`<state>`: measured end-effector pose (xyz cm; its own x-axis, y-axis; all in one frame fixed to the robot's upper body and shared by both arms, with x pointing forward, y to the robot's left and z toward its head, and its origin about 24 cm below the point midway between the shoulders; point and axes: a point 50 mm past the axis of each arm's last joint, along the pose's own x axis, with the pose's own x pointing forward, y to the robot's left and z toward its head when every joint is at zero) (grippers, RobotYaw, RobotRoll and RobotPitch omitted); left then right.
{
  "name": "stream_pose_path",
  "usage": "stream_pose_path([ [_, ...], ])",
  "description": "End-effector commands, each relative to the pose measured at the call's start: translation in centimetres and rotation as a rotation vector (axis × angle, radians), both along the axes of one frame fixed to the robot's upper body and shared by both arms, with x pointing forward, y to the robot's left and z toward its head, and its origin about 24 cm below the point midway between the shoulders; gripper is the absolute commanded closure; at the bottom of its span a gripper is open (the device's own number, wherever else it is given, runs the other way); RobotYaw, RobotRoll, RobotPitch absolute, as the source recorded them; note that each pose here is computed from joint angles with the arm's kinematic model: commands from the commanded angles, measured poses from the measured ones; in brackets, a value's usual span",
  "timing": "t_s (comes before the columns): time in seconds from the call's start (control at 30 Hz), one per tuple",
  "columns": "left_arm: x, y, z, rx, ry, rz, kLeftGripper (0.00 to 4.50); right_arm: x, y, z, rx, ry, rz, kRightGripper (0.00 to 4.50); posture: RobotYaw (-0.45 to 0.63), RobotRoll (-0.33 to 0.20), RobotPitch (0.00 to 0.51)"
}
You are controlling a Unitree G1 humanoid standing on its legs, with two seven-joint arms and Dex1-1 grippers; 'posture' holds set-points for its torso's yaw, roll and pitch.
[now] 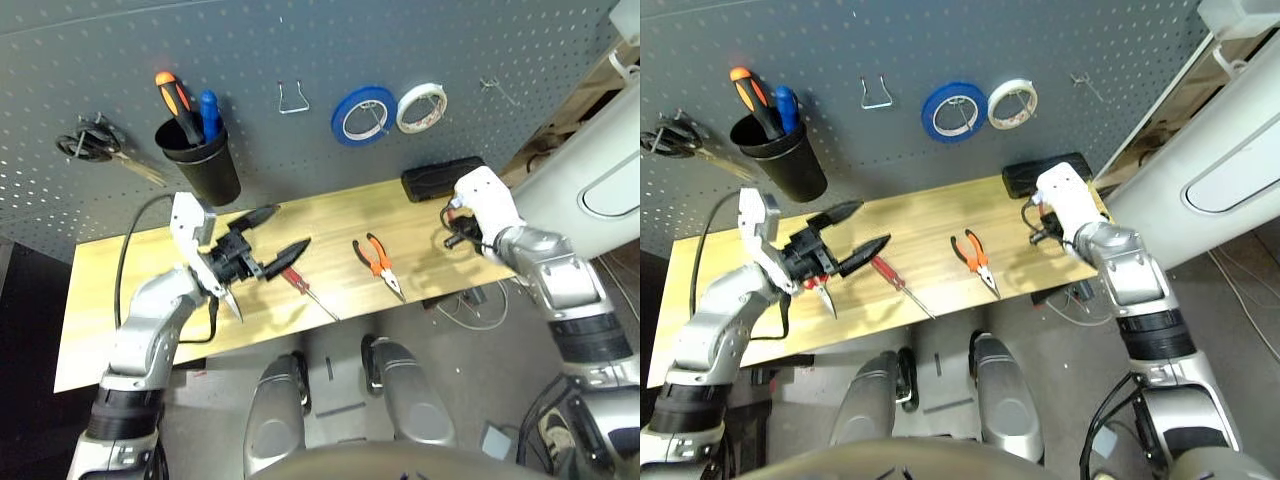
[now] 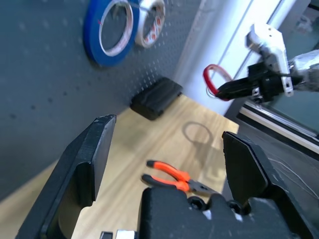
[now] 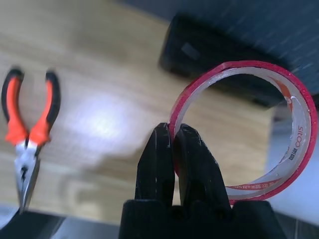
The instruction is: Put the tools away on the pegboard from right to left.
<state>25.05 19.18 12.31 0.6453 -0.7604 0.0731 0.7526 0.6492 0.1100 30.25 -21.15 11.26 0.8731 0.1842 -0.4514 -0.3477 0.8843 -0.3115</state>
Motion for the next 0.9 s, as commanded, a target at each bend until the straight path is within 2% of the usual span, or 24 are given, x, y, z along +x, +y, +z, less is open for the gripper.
stream_pose_path([
  [0.03, 0.2, 0.1, -0.4, -0.013, -0.001, 0.002, 0.0, -0.2, -0.6, 1.0, 0.01, -0.053, -0.036, 4.47, -0.09, 0.0, 0.108],
  [0.23, 0.8, 0.1, -0.5, -0.018, -0.017, 0.0, 0.0, 0.0, -0.9, 3.3, -0.06, -0.195, 0.014, 4.47, -0.1, 0.0, 0.079],
  [0.43, 1.2, 0.3, -0.1, -0.019, -0.034, 0.003, 0.0, 0.4, -1.5, 4.7, -0.099, -0.274, -0.004, 4.47, -0.11, 0.0, 0.057],
  [0.7, 1.2, 0.2, 0.1, -0.027, -0.04, 0.001, 0.0, 1.3, -2.1, 6.0, -0.13, -0.329, -0.031, 4.47, -0.1, 0.0, 0.053],
  [0.9, 1.0, 0.2, 0.1, -0.031, -0.038, 0.006, 0.0, 2.9, -3.1, 6.2, -0.151, -0.339, -0.049, 4.47, -0.1, 0.0, 0.049],
])
